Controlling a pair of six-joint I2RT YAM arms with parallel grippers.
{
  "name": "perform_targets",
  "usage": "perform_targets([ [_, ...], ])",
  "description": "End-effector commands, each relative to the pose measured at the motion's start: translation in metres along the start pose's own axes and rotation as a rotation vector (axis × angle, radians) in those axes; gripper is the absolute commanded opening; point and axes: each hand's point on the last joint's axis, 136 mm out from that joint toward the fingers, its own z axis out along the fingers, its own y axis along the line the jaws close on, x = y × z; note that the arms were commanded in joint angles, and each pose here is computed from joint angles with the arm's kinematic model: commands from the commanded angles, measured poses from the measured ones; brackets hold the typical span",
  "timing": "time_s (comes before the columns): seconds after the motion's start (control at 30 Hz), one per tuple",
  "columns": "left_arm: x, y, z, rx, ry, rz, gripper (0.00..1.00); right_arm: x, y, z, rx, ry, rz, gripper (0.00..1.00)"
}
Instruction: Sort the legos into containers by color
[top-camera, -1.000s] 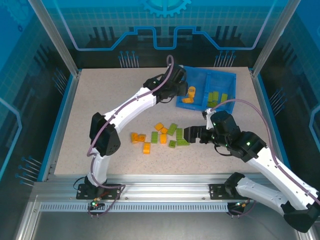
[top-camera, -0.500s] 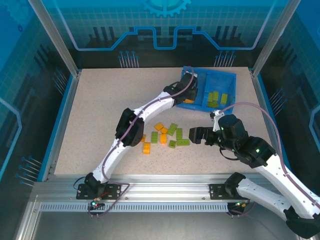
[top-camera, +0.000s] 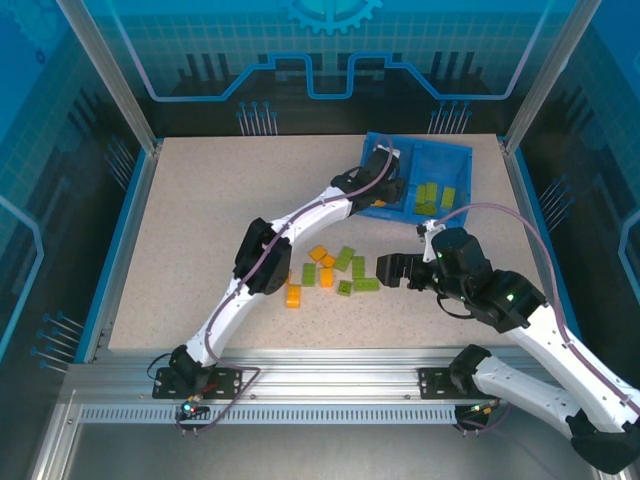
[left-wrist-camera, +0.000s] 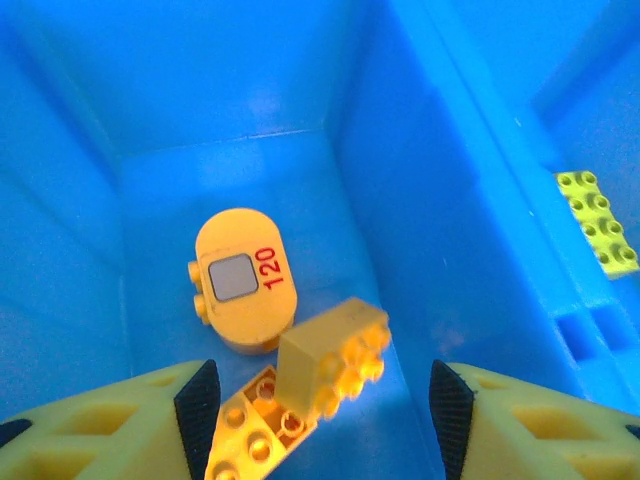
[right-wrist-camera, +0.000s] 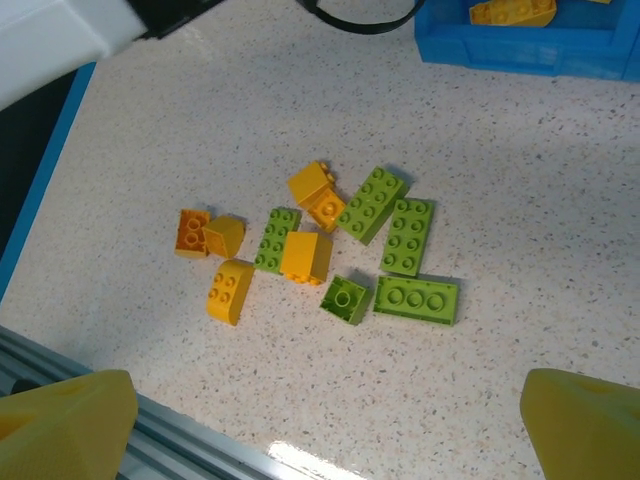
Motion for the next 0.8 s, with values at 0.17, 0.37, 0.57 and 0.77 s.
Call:
perform_targets([
  [0.17,-0.078,-0.047,-0.174,0.226,-0.237,-0.022,0.61,-0.005,-0.014,0.009,0.103,-0.009,-0.035,1.0],
  [0.37,-0.04,-0.039,-0.272,0.328,-0.263,0.027,0.6,-0.008,-0.013,0.017,0.121,0.018,-0.077,1.0],
  [0.57,0.033,-0.003,-0.338,0.307,-0.158,0.181,0.62,-0.007,-0.005,0.047,0.094,0.071,-0.123,1.0],
  [0.77,0.088,0.04,-0.386,0.238,-0.116,0.367,0.68,0.001,-0.007,0.1,0.153,0.212,-0.183,1.0],
])
